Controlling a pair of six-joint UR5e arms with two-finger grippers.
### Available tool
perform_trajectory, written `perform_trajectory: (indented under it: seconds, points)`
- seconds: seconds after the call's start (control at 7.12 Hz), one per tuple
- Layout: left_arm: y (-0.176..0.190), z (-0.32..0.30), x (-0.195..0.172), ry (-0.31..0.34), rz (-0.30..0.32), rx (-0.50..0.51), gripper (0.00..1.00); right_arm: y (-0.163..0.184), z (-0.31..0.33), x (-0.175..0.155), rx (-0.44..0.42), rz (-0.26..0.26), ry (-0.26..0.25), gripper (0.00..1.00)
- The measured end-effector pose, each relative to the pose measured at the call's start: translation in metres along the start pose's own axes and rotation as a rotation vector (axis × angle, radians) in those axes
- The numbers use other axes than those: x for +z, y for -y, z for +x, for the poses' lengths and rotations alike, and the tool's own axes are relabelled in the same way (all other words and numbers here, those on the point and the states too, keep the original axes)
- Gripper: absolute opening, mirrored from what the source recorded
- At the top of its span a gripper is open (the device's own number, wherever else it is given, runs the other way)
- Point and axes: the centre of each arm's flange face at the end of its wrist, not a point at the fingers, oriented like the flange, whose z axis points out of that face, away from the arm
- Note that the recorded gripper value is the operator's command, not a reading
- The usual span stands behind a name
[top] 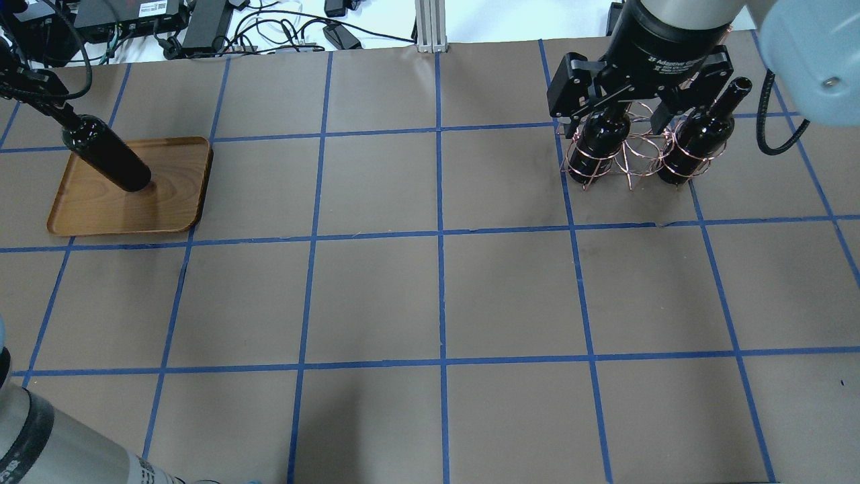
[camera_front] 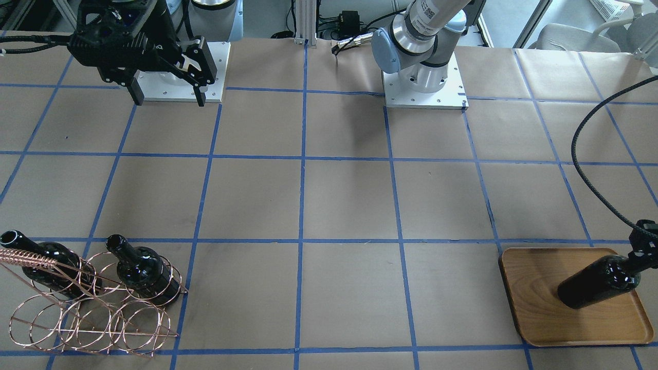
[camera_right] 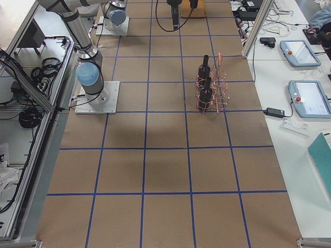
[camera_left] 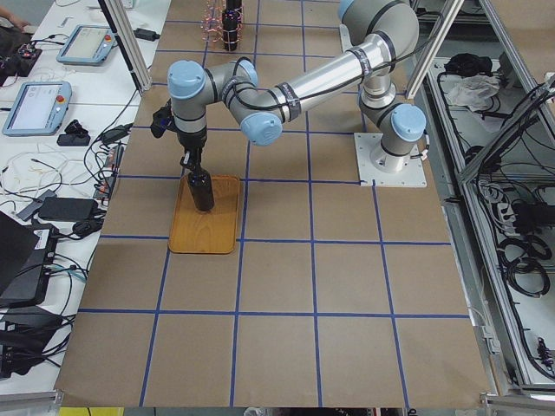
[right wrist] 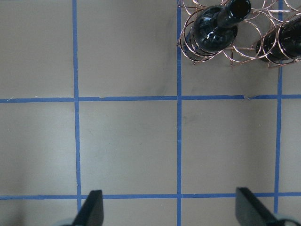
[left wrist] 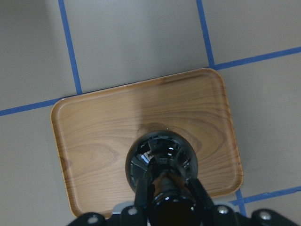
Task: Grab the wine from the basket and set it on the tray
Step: 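Lower the bottle onto the tray, laying it down, and open the left gripper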
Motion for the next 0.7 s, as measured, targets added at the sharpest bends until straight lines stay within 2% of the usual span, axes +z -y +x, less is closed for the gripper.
perform_trajectory:
  seconds: [0.28, 0.42, 0.56, 0.7]
  points:
    - [-0.0009, -0.0042, 0.0048, -0.002, -0.002, 0.007, 0.00, -0.0001, -0.0001, -0.0002, 0.000, 0.000, 0.001, 1.00]
    - [-0.0010, -0.0051, 0.0069, -0.004, -0.004, 0.008, 0.09, -0.0001, -0.0001, -0.0002, 0.000, 0.000, 0.001, 1.00]
    - [-0.0018, -0.0063, 0.0090, -0.006, -0.007, 0.008, 0.35, -0.0002, -0.0003, -0.0002, 0.000, 0.000, 0.002, 1.00]
    - [-0.0031, -0.0080, 0.0106, -0.005, -0.011, 0.004, 0.78, -0.0003, -0.0006, -0.0002, -0.001, 0.000, 0.002, 1.00]
